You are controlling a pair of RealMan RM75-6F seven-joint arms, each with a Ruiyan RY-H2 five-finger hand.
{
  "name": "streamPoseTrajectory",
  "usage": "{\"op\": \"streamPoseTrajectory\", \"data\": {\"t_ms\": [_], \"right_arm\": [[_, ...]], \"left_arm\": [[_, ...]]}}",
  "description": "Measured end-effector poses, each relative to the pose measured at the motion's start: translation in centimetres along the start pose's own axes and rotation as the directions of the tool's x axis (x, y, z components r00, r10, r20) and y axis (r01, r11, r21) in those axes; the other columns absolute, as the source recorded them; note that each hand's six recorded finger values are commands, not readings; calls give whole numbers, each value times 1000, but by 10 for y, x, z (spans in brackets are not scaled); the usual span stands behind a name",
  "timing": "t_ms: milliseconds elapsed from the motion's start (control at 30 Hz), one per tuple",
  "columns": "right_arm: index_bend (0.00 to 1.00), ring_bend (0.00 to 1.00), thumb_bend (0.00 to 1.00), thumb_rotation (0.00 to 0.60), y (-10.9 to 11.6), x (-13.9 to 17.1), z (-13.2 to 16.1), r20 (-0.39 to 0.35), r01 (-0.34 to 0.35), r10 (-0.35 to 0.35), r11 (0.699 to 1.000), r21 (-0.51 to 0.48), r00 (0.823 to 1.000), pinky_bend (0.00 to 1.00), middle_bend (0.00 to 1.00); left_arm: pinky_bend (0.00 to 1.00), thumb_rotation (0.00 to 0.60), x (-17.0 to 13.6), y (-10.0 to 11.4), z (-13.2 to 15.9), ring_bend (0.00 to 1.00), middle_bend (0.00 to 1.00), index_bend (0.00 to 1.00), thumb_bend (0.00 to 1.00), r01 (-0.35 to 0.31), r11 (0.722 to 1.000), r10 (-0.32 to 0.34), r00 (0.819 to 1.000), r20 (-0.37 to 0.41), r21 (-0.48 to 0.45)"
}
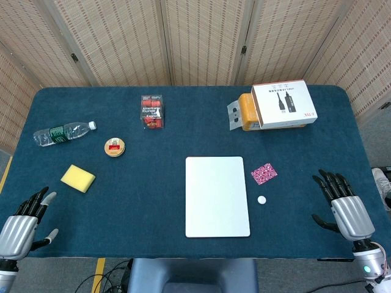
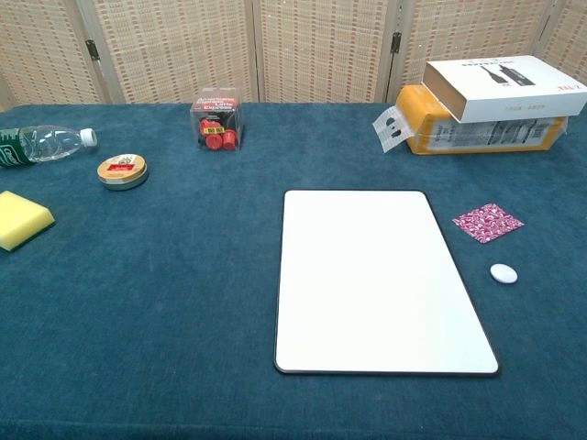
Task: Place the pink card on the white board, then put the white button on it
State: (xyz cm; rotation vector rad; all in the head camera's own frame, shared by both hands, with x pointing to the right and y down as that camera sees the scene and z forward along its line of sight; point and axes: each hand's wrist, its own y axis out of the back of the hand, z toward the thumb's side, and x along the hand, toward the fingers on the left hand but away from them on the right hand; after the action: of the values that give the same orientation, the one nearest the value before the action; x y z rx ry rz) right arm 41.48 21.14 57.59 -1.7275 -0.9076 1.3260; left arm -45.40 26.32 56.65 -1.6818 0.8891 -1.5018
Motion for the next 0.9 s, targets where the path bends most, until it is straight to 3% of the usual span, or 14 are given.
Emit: {"op": "streamPoseTrajectory", "data": {"t_ms": [367, 567, 733, 900], "right_arm": [[18, 0, 118, 600, -7, -7, -2, 2, -34, 34, 999, -2, 999, 0, 9], [49, 0, 123, 600, -5, -28, 2, -54, -7, 9, 999, 40, 999, 0, 54], [150, 0, 136, 600, 3, -57, 8, -121, -64, 74, 995, 81, 990, 0, 87], [196, 0, 141, 600, 6, -88, 10, -139, -158, 177, 978, 138, 974, 0, 101]], "left_arm": [[218, 600, 0, 0, 4, 104, 40, 16, 294, -3, 1000, 3, 1000, 15, 7], [218, 600, -1, 4, -2, 105, 40, 15, 294, -8, 1000, 8, 1000, -2, -10], [218, 600, 0, 6, -5, 105, 40, 16, 293, -11, 1000, 11, 1000, -8, -20], [218, 600, 1, 5, -3, 105, 40, 16, 293, -12, 1000, 12, 1000, -6, -16]]}}
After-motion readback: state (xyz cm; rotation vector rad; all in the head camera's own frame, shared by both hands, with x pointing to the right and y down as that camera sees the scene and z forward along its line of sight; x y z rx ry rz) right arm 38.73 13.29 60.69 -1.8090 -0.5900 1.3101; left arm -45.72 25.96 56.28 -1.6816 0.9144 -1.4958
